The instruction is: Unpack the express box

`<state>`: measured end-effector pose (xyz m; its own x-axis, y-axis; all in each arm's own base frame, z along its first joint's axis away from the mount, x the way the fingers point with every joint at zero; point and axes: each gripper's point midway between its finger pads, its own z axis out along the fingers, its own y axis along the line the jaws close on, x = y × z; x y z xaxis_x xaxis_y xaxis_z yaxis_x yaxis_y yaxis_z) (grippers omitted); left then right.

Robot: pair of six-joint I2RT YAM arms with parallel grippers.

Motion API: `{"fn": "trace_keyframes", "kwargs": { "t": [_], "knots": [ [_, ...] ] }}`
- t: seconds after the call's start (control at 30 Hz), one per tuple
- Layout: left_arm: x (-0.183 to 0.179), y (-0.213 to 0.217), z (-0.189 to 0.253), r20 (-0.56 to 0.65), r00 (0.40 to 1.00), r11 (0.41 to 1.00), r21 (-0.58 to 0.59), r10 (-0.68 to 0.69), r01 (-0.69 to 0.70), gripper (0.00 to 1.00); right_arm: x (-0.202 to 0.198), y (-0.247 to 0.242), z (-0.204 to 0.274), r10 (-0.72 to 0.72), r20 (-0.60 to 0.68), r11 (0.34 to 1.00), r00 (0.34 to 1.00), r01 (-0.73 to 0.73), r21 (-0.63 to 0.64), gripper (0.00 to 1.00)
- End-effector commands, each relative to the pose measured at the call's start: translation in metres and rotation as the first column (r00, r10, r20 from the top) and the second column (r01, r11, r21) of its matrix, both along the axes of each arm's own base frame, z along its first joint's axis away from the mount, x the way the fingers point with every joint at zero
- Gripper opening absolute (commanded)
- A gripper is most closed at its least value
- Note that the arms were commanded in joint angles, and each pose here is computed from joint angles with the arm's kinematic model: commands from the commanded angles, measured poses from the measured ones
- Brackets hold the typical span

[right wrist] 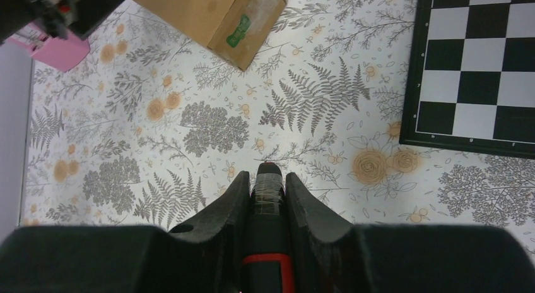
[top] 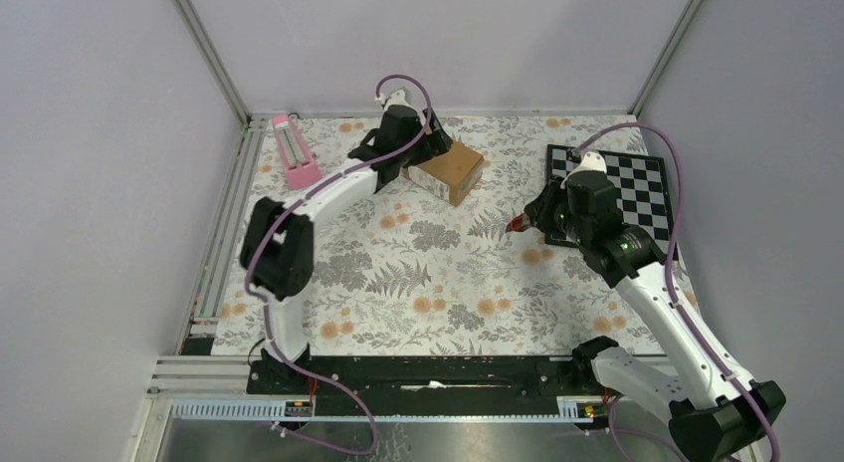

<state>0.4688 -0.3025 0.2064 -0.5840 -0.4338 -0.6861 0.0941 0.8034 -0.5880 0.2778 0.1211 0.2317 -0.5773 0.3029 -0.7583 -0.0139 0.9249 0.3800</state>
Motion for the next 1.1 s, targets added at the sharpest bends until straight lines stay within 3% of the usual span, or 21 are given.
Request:
{"fn": "trace_keyframes", "kwargs": {
  "t": [0.0, 0.2, 0.47, 0.73, 1.07],
  "knots": [
    [0.047, -0.018, 0.037, 0.1, 0.995, 0.997, -0.08, 0.004, 0.004, 0.78, 0.014, -0.009, 0.028, -0.047, 0.092, 0.999, 0.995, 0.049, -0.02, 0.0],
    [0.115, -0.003, 0.022, 0.213, 0.97, 0.976, 0.158, 0.117, -0.153, 0.82, 0.01, -0.012, 0.033, -0.047, 0.091, 0.998, 0.995, 0.05, -0.033, 0.0],
    [0.171, 0.017, -0.002, 0.385, 0.904, 0.872, 0.358, 0.188, -0.334, 0.81, -0.003, -0.013, 0.031, -0.026, 0.062, 0.999, 0.998, 0.028, -0.037, 0.0],
    [0.187, 0.003, -0.036, 0.355, 0.934, 0.898, 0.402, 0.029, -0.181, 0.71, -0.007, -0.017, 0.024, -0.031, 0.049, 0.998, 0.998, 0.033, -0.057, 0.0],
    [0.141, -0.011, -0.058, 0.221, 0.968, 0.912, 0.409, -0.115, 0.015, 0.5, -0.006, -0.011, 0.019, -0.02, 0.049, 0.999, 0.999, 0.021, -0.026, 0.0]
  ]
}}
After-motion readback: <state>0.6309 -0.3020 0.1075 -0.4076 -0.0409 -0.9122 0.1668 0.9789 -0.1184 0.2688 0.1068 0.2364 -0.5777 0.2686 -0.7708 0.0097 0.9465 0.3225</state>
